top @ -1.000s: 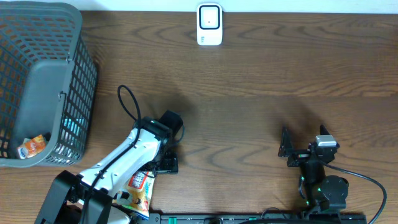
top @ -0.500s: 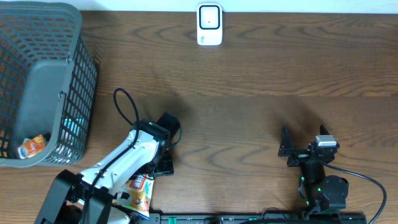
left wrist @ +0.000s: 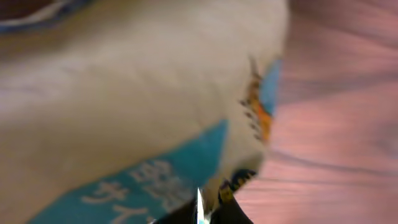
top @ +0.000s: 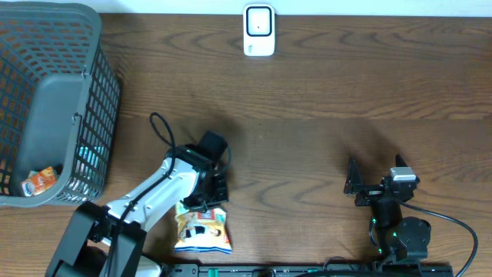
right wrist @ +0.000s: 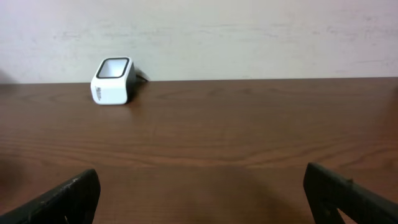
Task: Scan the item barcode
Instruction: 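Carry the snack bag toward the white scanner with the left gripper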
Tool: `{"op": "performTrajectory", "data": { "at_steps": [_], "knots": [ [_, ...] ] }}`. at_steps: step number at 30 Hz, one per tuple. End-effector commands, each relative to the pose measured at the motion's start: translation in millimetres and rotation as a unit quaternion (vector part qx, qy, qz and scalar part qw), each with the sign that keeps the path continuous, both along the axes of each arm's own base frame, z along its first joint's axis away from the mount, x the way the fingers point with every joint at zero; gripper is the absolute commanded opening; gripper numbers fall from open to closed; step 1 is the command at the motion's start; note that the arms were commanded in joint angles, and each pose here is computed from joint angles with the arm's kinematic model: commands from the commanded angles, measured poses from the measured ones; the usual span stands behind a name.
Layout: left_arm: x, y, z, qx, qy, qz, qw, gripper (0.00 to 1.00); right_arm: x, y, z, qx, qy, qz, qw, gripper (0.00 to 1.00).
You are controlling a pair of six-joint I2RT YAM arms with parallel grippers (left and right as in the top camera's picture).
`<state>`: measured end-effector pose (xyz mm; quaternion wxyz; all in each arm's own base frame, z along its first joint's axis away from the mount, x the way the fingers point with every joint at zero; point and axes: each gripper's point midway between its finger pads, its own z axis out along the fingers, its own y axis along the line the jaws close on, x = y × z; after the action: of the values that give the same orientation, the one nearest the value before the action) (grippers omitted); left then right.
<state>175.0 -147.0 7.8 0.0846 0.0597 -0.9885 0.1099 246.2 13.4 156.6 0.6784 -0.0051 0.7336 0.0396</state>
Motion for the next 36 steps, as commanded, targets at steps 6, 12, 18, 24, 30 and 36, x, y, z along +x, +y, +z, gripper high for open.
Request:
{"op": "performTrajectory", "data": {
  "at_steps": [6,12,18,24,30,36],
  "knots": [
    [35.1,-55.5,24.2,-0.143,-0.050,-0.032,0.988,0.07,0.0,-3.2,-1.1,0.005,0.002,-0.007,1.000,0.99],
    [80.6,-88.9,51.0,-0.221,-0.150,-0.050,0.962,0.07,0.0,-3.2,-1.1,0.005,0.002,-0.007,1.000,0.99],
    [120.1,-106.5,90.3,-0.257,-0.210,-0.028,0.943,0.07,0.0,-3.2,-1.1,0.005,0.002,-0.007,1.000,0.99],
    [104.1,-75.7,89.1,-0.213,-0.144,0.008,0.966,0.41,0.0,-3.2,-1.1,0.005,0.002,-0.007,1.000,0.99],
    [82.1,-29.2,87.8,-0.172,-0.078,0.067,0.980,0.82,0.0,-3.2,-1.1,0.005,0.002,-0.007,1.000,0.99],
    [45.6,12.1,68.4,-0.073,-0.017,0.071,0.995,0.90,0.0,-3.2,-1.1,0.005,0.002,-0.007,1.000,0.99]
  ]
}}
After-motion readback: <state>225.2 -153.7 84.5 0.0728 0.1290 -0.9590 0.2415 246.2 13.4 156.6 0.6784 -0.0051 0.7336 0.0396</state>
